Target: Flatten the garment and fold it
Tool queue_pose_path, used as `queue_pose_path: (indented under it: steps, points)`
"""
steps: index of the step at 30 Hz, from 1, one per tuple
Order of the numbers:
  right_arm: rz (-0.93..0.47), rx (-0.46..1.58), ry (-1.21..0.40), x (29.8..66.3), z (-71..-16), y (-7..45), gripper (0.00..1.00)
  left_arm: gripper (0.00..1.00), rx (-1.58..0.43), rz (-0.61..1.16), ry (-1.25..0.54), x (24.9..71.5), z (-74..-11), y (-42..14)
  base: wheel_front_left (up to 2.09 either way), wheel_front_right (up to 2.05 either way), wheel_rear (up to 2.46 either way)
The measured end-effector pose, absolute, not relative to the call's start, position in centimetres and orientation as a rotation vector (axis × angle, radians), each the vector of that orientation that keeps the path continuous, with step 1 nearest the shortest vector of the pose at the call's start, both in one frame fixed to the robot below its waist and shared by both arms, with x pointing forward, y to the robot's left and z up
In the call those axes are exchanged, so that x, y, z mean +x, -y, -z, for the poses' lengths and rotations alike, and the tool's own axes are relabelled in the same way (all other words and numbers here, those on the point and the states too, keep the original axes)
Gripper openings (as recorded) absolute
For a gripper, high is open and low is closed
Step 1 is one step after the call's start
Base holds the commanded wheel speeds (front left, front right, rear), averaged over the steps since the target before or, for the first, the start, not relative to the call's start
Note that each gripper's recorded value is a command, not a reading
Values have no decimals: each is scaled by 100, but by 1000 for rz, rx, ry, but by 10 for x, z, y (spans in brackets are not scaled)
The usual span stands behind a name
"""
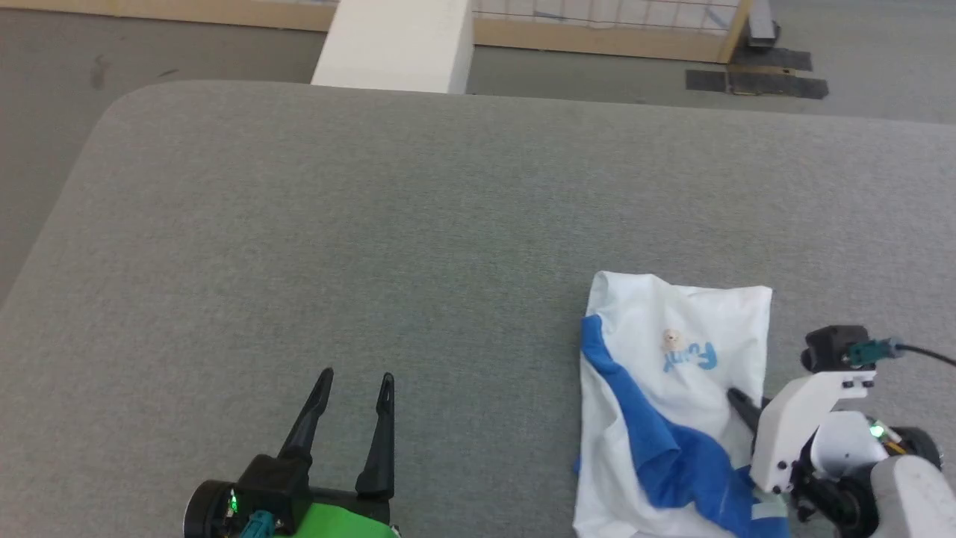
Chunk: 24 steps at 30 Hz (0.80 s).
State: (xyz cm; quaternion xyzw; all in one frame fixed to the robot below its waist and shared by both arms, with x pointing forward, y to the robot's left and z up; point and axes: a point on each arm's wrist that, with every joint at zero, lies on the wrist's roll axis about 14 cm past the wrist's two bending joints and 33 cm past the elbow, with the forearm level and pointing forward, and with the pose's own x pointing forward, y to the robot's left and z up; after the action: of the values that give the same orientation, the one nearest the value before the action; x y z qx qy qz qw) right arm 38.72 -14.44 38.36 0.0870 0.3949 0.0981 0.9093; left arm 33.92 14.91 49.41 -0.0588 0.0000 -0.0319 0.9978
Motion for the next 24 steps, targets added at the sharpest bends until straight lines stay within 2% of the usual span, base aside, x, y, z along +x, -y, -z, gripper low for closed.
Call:
queue_pose_path:
  steps: [15,24]
  points:
    - [-27,-223,-783,408,-447,288,0,100,-115,257,69,385,-510,-94,0,0,0]
    - [75,-437,-829,425,-458,356,0,100,-103,359,37,419,-495,-67,0,0,0]
